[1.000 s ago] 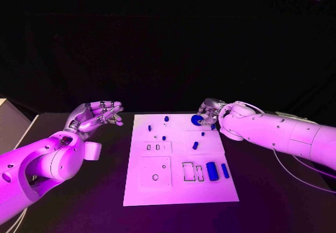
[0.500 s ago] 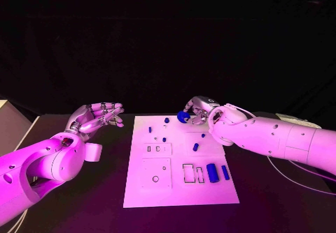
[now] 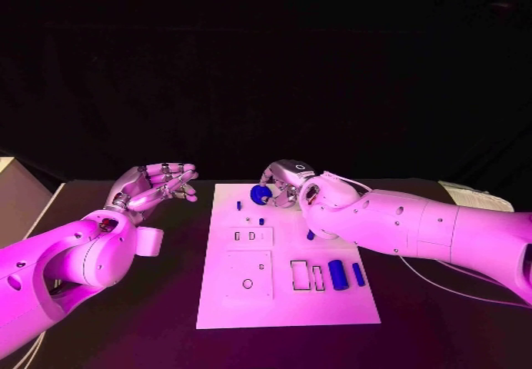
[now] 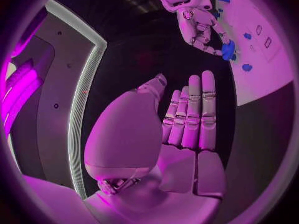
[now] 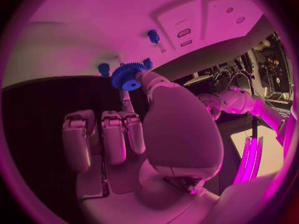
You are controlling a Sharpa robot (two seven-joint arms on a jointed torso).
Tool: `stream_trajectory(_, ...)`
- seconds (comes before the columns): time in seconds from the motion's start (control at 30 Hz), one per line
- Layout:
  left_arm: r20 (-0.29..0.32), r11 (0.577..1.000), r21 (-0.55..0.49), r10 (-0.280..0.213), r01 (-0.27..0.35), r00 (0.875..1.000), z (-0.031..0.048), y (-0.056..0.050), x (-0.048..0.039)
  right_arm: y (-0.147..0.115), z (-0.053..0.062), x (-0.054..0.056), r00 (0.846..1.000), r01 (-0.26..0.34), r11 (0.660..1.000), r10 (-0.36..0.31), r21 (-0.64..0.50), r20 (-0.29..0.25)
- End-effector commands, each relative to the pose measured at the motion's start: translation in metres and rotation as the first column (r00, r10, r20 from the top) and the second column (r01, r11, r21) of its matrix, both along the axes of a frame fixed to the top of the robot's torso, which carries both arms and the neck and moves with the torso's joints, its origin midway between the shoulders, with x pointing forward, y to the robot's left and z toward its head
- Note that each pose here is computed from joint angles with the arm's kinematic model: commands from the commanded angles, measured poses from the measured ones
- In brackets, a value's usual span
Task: Assemble the parts on the task board
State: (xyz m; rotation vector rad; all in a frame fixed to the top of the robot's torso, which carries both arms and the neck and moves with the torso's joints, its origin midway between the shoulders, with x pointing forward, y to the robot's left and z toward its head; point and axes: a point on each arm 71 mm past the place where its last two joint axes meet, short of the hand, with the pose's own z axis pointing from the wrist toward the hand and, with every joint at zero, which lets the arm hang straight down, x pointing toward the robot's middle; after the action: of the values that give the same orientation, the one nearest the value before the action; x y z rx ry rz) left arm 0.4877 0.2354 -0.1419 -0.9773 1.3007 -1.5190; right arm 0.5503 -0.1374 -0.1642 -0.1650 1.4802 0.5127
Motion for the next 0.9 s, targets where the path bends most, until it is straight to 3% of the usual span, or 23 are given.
stream_trajectory(0.03,0.002,1.000,-0.011,-0.019,0.019,1.000,0.0012,-0.003,-0.0009,0.005,-0.003,0.000,1.000,-0.006,0.997,0.005,-0.074,-0.004)
stream_trajectory(0.27,0.001,1.000,-0.011,-0.020,0.020,1.000,0.0016,-0.002,-0.0014,0.010,-0.007,0.002,0.999,0.014,0.994,-0.017,-0.109,-0.028)
stream_trajectory(0.9,-0.003,1.000,-0.016,-0.025,0.025,1.000,0.0013,-0.003,-0.0012,0.015,-0.008,0.005,0.999,0.044,0.988,-0.046,-0.147,-0.006)
